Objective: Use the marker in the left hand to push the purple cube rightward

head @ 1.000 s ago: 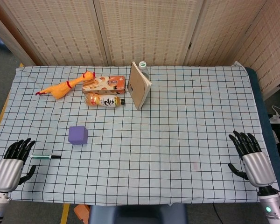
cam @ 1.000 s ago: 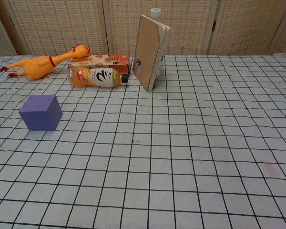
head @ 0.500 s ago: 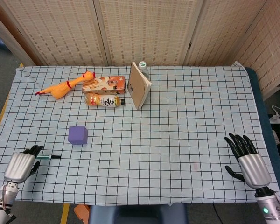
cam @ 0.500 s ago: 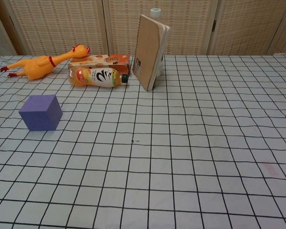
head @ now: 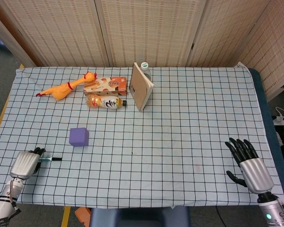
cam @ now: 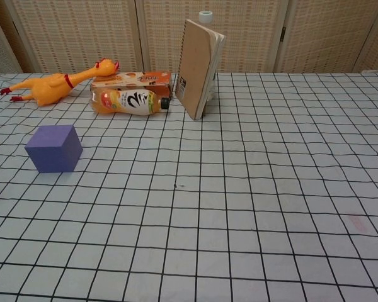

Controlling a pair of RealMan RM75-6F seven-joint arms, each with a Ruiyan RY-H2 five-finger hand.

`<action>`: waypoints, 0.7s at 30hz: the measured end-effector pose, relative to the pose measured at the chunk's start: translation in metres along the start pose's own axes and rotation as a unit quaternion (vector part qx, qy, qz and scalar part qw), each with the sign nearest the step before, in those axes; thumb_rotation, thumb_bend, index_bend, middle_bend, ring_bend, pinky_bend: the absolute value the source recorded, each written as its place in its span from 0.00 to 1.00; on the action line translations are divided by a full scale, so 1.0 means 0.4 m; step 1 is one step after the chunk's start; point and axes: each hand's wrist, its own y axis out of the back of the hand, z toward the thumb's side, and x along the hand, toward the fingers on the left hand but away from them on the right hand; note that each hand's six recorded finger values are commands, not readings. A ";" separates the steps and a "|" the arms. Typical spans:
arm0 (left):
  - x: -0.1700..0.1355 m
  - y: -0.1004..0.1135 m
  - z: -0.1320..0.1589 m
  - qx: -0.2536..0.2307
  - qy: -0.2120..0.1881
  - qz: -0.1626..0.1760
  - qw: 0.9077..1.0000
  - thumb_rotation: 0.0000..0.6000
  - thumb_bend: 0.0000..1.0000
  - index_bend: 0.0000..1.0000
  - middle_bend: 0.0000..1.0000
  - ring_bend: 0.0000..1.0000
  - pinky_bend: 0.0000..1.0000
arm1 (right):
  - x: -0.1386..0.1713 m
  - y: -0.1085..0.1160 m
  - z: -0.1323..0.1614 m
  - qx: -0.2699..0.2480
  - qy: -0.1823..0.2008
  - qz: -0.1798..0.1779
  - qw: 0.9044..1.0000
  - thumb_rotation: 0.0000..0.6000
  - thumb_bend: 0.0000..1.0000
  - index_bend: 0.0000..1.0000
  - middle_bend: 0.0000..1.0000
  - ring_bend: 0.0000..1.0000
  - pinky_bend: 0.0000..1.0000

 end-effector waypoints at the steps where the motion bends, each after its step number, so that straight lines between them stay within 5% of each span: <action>1: 0.003 -0.004 0.002 0.003 -0.001 -0.001 1.000 1.00 0.42 0.34 0.34 0.57 0.78 | 0.000 -0.001 0.000 0.000 -0.001 0.002 1.000 1.00 0.13 0.00 0.00 0.00 0.00; 21: 0.035 -0.057 0.019 0.042 -0.009 -0.008 0.999 1.00 0.44 0.46 0.47 0.60 0.78 | -0.001 -0.008 -0.001 0.004 -0.006 0.016 1.000 1.00 0.13 0.00 0.00 0.00 0.00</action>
